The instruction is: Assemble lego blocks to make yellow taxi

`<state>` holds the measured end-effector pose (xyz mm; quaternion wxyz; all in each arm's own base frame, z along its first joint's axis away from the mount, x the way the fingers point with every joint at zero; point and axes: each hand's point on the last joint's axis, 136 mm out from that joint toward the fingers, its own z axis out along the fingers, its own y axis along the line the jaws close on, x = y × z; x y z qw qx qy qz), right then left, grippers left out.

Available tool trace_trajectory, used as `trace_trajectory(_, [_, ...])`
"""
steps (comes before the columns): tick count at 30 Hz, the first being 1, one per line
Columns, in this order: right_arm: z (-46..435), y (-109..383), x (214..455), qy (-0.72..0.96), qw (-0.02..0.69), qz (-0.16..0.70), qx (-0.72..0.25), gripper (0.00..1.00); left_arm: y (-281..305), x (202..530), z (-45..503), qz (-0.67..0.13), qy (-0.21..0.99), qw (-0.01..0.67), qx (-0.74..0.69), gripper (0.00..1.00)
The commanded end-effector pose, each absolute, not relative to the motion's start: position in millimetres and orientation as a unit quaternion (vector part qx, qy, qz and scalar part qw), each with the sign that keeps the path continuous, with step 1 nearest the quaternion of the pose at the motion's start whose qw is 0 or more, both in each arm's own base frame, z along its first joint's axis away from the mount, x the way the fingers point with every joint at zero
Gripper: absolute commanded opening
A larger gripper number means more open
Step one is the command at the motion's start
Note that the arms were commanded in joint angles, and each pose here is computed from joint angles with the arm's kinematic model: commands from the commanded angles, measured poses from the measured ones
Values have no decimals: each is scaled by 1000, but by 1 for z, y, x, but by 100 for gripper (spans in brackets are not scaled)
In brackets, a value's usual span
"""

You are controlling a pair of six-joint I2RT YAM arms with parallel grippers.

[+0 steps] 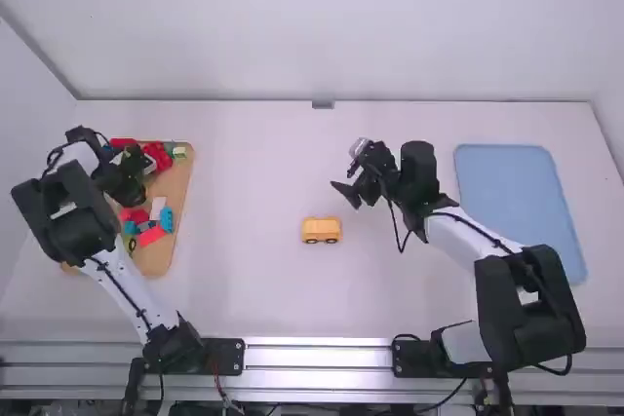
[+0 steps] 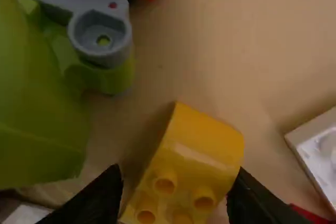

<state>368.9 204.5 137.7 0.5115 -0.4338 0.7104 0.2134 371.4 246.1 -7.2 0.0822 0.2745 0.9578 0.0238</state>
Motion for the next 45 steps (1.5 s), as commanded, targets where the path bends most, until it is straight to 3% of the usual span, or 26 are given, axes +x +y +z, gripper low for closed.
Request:
trace_trajectory(1, [145,205,370,708,517,216,-430,99,246,367,-16,18,959,66,275,46])
trace_trajectory(6, [145,207,368,706,516,218,-433,99,249,366,-16,24,963,59,263,29])
trace_trajectory(8, [144,207,369,706,516,217,-433,98,247,368,-16,25,962,60,265,26])
trace_trajectory(16, [145,206,369,707,517,216,-432,99,238,378,15,14,969,56,238,34])
trace_trajectory(20, [145,204,370,708,517,215,-430,98,231,389,51,23,978,54,200,19])
trace_trajectory(24, [145,205,370,707,517,216,-431,98,215,393,77,44,980,40,191,16])
trace_trajectory(32, [145,208,368,705,516,219,-434,99,103,394,102,-14,928,71,364,2])
trace_trajectory(36, [145,209,367,705,516,219,-435,98,67,387,100,20,908,81,411,4])
trace_trajectory(39, [146,212,366,702,517,222,-436,99,22,367,92,45,860,77,502,8])
trace_trajectory(41, [147,213,367,702,519,223,-434,98,0,354,88,43,830,69,552,2])
trace_trajectory(45, [149,214,367,700,521,225,-434,99,-57,332,76,12,783,67,618,2])
